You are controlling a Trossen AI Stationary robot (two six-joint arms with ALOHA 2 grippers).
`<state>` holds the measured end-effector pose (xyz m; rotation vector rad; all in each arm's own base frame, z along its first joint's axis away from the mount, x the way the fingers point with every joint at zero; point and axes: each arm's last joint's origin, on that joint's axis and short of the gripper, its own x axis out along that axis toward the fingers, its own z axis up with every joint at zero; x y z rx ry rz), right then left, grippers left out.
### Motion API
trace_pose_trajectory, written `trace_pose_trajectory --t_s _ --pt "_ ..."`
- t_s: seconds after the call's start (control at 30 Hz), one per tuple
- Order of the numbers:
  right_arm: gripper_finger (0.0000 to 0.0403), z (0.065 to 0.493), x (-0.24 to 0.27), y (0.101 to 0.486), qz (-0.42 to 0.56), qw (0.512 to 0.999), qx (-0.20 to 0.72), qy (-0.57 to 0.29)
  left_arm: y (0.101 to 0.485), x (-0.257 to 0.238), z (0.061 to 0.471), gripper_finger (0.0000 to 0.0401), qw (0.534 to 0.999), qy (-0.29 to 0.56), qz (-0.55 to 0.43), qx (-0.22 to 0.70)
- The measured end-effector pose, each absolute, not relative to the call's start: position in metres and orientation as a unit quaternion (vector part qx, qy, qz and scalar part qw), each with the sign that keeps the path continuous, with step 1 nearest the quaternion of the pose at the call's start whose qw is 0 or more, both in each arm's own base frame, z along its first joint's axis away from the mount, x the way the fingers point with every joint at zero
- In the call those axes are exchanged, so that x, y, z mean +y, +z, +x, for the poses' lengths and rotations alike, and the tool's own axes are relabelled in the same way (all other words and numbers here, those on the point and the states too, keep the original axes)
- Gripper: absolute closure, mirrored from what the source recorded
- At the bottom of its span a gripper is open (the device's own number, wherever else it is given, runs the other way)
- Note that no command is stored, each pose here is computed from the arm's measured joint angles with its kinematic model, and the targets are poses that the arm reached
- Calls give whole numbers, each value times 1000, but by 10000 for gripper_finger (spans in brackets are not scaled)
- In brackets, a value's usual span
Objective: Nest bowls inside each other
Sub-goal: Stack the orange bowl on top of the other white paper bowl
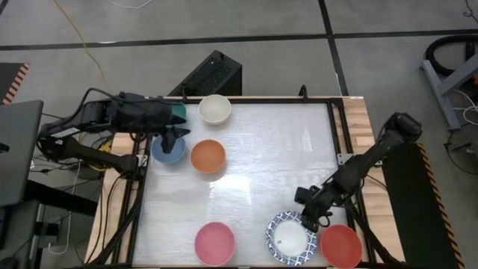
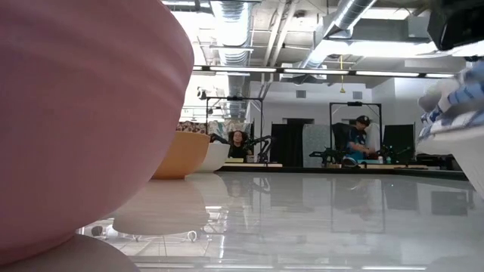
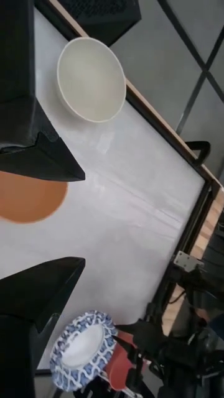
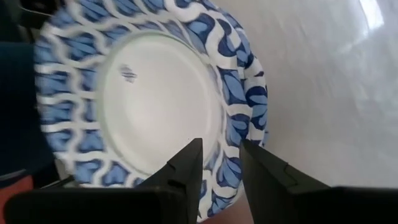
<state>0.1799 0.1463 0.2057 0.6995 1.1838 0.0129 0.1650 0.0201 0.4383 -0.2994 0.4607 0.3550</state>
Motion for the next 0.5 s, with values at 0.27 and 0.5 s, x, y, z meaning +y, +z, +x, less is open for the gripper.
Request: trace_pose_trajectory --t_s 0.27,0.5 --pt "275 181 147 204 325 772 547 4 431 21 180 202 943 174 -133 249" --pt "275 174 141 221 349 778 522 23 427 22 190 202 940 172 -133 262"
